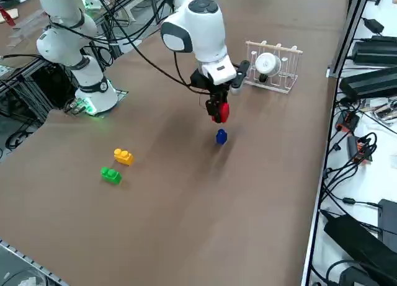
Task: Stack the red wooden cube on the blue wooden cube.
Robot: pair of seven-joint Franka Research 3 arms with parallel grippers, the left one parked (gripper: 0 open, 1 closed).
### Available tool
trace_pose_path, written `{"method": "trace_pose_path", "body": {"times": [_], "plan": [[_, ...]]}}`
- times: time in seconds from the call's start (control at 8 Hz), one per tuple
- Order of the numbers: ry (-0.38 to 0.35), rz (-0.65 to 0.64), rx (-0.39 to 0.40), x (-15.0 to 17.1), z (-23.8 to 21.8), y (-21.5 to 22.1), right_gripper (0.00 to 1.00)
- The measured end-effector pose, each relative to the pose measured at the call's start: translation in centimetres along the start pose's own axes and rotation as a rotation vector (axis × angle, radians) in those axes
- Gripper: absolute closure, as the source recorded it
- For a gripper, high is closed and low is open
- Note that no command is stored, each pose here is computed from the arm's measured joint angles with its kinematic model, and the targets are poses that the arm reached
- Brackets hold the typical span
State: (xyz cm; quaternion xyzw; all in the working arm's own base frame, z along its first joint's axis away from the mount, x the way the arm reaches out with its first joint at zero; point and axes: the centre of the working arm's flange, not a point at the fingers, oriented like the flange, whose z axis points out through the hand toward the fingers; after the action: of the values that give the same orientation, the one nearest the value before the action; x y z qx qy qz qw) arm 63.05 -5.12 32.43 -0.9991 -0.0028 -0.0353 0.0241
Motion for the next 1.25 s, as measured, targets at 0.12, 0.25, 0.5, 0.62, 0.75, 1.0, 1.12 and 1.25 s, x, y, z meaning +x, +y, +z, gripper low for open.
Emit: {"method": "trace_pose_path", "body": {"times": [0.12,0.25,0.5,0.62,0.75,1.0,1.12,1.25], "plan": [[-0.003,0.024,0.002,0.3,0.4,0.0,0.30],[-0.009,0.067,0.002,0.6,1.1,0.0,0.30],[-0.022,0.134,-0.002,0.9,2.9,0.4,0.30],[-0.025,0.160,-0.005,0.8,4.1,1.3,0.30],[-0.033,0.179,-0.007,0.7,4.8,1.9,0.30],[-0.036,0.191,-0.006,0.7,5.0,2.0,0.30],[-0.036,0.191,-0.005,0.7,5.0,1.9,0.30],[-0.036,0.191,-0.004,0.7,5.0,1.7,0.30]]}}
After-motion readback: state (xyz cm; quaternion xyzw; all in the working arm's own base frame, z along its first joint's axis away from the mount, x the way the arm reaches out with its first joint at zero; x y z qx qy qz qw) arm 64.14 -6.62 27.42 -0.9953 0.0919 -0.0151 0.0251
